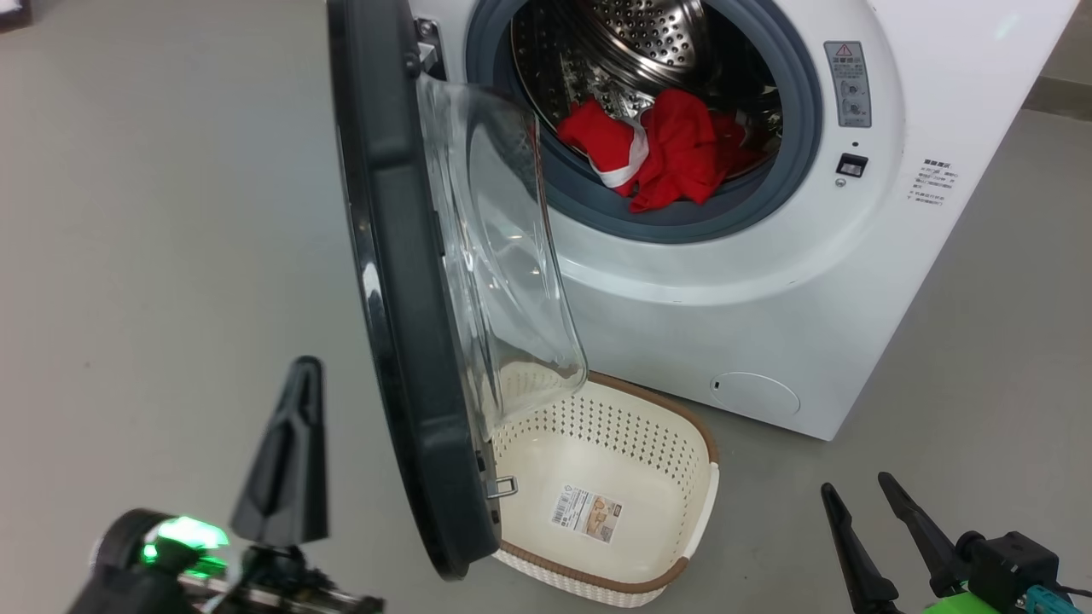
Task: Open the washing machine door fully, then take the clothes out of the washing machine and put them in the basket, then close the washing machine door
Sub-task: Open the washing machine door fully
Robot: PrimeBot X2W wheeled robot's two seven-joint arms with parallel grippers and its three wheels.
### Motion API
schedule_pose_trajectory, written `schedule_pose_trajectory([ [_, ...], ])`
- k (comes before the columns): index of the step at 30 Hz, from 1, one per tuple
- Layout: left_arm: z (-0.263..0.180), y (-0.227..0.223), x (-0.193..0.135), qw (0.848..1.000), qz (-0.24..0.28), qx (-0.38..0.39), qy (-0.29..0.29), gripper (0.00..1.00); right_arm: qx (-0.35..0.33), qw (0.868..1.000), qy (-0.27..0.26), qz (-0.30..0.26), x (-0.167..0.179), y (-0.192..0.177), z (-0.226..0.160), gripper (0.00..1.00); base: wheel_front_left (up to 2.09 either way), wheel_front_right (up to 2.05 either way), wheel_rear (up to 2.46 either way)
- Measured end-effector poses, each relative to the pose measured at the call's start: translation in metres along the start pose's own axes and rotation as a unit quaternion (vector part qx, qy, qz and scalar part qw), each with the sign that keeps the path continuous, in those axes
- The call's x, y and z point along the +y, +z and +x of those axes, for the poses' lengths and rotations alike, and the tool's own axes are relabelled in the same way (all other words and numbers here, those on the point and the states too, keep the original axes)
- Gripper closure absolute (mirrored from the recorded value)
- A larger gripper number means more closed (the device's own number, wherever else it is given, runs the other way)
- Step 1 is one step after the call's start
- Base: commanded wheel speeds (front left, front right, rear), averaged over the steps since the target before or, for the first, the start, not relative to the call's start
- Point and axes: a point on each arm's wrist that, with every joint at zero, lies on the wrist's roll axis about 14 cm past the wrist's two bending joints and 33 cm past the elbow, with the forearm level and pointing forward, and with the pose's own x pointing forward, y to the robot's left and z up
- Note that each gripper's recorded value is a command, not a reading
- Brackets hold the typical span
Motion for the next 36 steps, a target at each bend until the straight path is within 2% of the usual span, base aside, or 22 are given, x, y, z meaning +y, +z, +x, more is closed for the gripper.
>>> schedule_pose_trajectory([
  [7, 0.0, -0.003, -0.067, 0.994, -0.05, 0.003, -0.094, 1.0, -0.001, 1.0, -0.002, 0.001, -0.001, 0.0, -0.001, 0.0, 0.0, 0.0, 0.0],
  [10, -0.009, -0.025, -0.085, 0.99, -0.074, 0.041, -0.117, 1.0, -0.002, 1.0, 0.0, 0.002, 0.0, 0.001, 0.0, 0.0, 0.0, 0.0, 0.0],
  [13, -0.03, -0.072, -0.096, 0.981, -0.086, 0.122, -0.128, 1.0, -0.006, 1.0, 0.001, 0.002, 0.0, 0.003, 0.002, 0.0, 0.0, 0.0, 0.0],
  [20, -0.057, -0.125, -0.079, 0.968, -0.089, 0.213, -0.096, 1.0, -0.008, 1.0, -0.001, 0.002, -0.001, 0.004, 0.0, 0.0, 0.0, 0.0, 0.0],
  [36, -0.059, -0.13, -0.046, 0.969, -0.104, 0.22, -0.035, 1.0, -0.014, 1.0, 0.006, 0.0, 0.005, 0.008, -0.001, 0.0, 0.0, 0.0, 0.0],
])
